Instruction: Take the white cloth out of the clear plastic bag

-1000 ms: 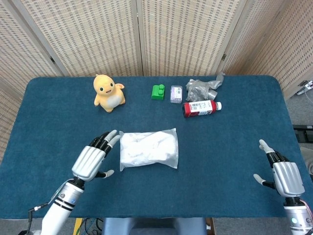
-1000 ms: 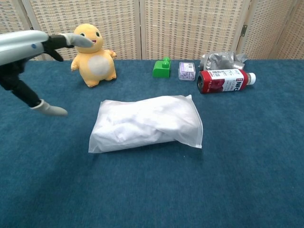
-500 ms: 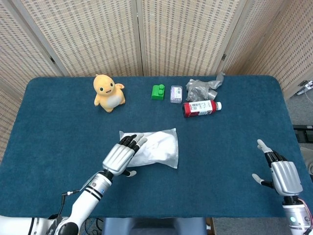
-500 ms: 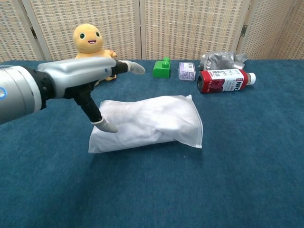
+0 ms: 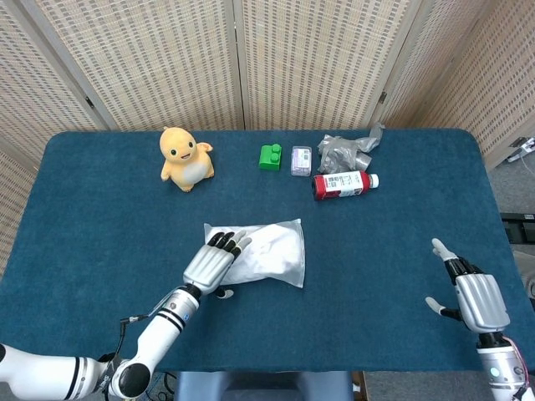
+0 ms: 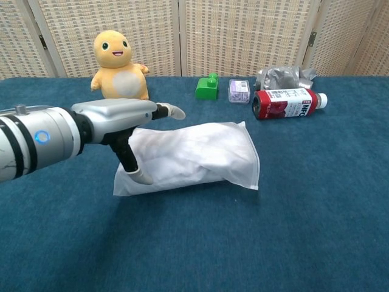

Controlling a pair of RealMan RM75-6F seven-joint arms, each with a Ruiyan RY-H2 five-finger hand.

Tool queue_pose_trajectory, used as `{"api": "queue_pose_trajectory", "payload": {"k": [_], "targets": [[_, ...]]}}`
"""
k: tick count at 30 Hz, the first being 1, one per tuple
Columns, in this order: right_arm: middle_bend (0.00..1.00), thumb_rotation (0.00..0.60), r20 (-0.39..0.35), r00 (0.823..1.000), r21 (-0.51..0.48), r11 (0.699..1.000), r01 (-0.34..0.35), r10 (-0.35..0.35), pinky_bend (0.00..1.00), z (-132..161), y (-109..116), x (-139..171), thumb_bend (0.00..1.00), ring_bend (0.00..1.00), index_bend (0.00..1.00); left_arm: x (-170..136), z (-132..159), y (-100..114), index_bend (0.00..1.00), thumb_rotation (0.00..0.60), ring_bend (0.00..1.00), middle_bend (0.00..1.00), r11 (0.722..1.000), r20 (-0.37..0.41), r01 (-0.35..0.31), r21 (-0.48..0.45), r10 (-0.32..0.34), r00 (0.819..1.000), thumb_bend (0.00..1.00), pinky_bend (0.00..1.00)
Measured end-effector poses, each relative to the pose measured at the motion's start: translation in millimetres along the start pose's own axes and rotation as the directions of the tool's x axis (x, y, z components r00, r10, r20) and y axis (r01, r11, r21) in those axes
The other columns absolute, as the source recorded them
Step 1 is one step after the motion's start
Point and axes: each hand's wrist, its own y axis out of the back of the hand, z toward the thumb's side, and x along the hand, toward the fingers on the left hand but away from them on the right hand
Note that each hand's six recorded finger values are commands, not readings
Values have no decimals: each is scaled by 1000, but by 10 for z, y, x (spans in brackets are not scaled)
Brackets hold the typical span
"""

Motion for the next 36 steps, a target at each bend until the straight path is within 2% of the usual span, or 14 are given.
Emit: {"api": "queue_pose_trajectory", "payload": {"k": [18, 29, 33, 36], "targets": [[260, 600, -5, 999, -5, 999, -33, 33, 454, 18, -84, -20, 16, 257, 0, 348, 46, -53, 0, 600, 0, 0, 998, -54, 70, -2, -70, 996, 0, 40], [263, 600, -13, 999, -8, 999, -46, 46, 454, 46, -127, -50, 16, 257, 0, 489, 36, -92, 0, 600, 0, 0, 993, -107, 120, 13, -118, 987, 0, 41], [265, 600, -15, 999, -8, 999, -50, 50, 454, 56, -139, -58, 16, 257, 0, 531, 3, -131, 0, 600, 0, 0, 989, -138, 145, 20, -141, 980, 0, 117], [265, 600, -16, 998, -10, 999, -53, 53, 454, 59, -148, -62, 16, 257, 1, 551, -11, -157, 0, 600, 0, 0, 984, -150, 166, 59, -156, 976, 0, 175]]}}
